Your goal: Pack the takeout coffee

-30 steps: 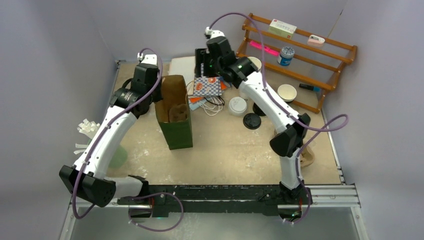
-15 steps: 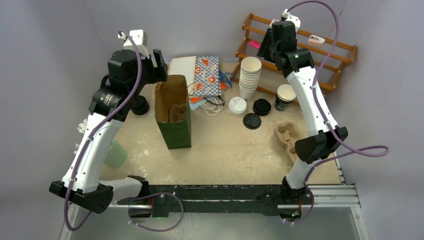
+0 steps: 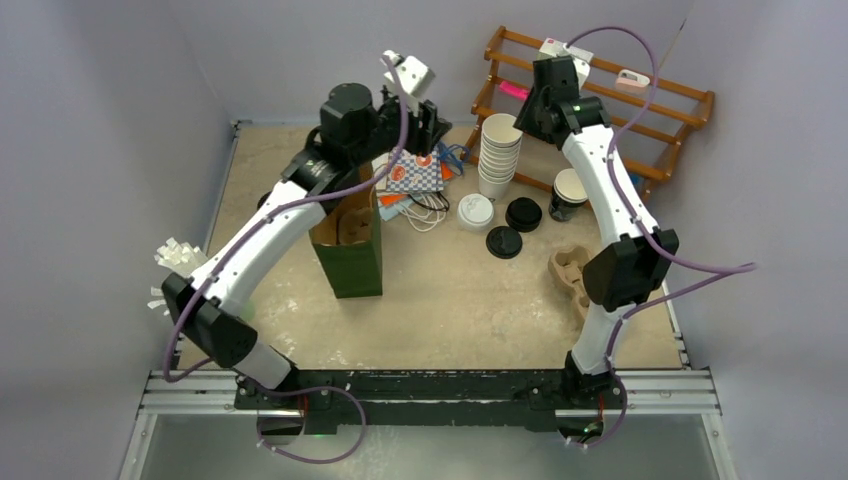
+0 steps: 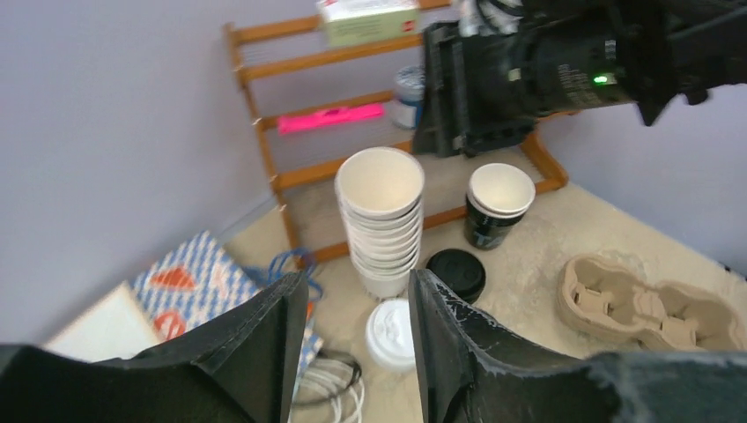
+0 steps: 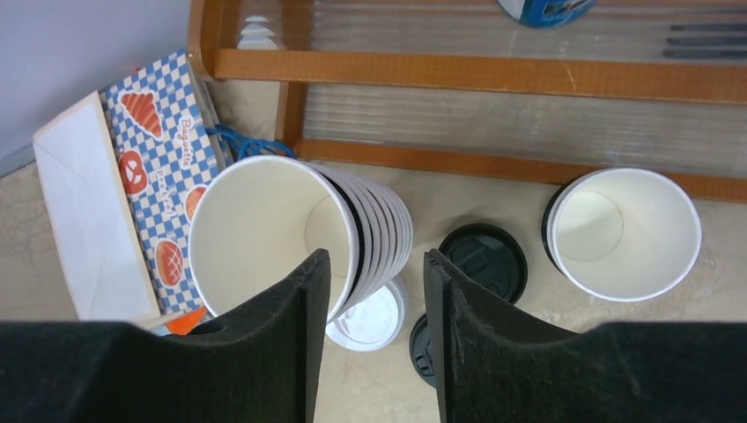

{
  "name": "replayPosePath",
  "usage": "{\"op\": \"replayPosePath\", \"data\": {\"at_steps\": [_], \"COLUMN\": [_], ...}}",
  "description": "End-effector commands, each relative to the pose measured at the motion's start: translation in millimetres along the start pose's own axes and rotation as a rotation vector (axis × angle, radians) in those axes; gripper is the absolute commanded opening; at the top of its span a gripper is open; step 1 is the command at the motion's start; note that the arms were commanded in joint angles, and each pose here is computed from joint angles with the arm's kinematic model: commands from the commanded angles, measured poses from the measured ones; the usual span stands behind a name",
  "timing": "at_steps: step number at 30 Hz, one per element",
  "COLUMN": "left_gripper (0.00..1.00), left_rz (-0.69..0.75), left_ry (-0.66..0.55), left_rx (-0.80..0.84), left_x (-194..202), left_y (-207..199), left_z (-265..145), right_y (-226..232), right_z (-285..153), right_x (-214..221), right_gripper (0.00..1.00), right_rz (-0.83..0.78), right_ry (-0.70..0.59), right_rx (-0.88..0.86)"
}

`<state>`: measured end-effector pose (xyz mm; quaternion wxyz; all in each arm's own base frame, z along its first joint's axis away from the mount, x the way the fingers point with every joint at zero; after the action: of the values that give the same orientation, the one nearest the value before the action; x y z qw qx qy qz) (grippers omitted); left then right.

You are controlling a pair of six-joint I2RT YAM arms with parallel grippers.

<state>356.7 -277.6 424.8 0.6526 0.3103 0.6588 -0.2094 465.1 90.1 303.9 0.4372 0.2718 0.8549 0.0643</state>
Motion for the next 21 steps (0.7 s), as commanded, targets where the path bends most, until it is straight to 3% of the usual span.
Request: {"op": "replayPosePath", "data": {"at_steps": [1,4,8,13,21], "left_gripper": [0.49,0.54,0.53,0.54,0.56], "left_rz": [0.249,0.306,0.453,0.580,0.510], "left_ry": [-0.284,-0.294,-0.296,-0.243,-0.176], "left_rx": [0.250,0.300,0.368,0.298,0.187], "left_x": [-44,-35,-14,9,26], "left_y": [-42,-50,-58,-46,-30], "left_z": [29,56,81,101,123], "right_y": [10,13,14,13,14], "right_z": [-19,-18,-12,-7,8], "right_x": [-8,-8,-5,-6,2], "right_gripper": [0.45,0.45,0.43,0.42,0.40], "right_rz": [0.048,0.056,0.060,0.063,0.048], "right_ry": [-0.029,-0.024,0.004,-0.004,0.020], "right_rx": [-0.091,-0.115,-0.098,-0.086,-0.076]}}
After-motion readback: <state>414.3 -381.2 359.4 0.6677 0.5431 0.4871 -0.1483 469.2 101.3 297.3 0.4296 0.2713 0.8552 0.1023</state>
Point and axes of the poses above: each gripper's point midway between its finger pads, its own z axis out along the fingers, its own y axis along the line the jaws close on, x = y × z, the point moved 3 cm from there along -z, back along the fingers, and after that the axes turned 9 degrees about z, right-handed, at the moved point
